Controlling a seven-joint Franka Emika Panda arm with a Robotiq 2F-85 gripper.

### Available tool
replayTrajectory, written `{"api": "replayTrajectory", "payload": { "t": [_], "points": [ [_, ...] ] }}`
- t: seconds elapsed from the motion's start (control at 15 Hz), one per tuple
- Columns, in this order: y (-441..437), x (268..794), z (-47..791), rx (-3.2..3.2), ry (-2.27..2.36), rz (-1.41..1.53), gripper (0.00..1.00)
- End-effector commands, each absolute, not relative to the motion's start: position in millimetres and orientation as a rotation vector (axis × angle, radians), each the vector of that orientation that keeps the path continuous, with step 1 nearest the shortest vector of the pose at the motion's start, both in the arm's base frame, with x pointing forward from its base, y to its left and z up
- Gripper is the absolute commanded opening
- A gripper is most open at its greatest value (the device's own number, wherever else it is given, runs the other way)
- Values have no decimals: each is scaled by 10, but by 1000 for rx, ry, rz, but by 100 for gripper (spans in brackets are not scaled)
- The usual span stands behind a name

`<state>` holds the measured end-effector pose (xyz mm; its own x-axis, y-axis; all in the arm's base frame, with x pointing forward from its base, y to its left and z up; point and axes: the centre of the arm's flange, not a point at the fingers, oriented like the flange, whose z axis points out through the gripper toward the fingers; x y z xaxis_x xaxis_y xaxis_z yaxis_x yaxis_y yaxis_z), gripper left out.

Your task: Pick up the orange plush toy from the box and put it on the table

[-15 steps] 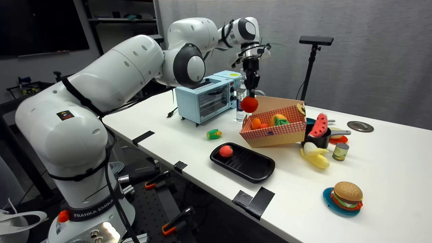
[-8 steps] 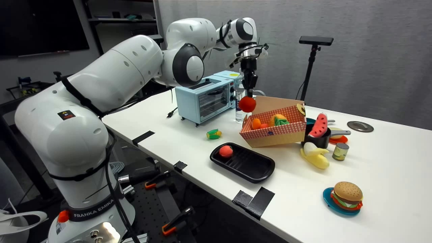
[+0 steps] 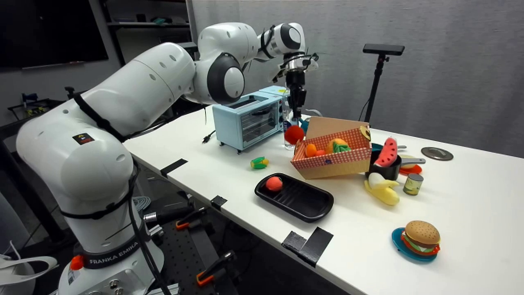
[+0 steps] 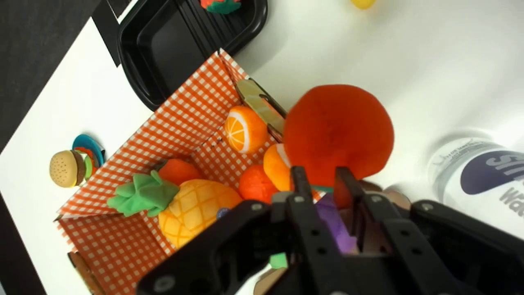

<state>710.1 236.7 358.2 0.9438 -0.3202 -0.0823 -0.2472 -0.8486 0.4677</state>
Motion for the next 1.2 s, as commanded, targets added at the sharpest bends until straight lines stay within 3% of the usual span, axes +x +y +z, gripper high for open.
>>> {"api": "replayTrajectory", "payload": {
  "t": [0.0,0.4,1.13],
  "points": [
    [2480,7306,3655,2603,-431,-262,56],
    [2584,7253,3643,2597,-430,-279,99],
    [2627,6948,3514,2610,-401,-258,100]
  ]
}}
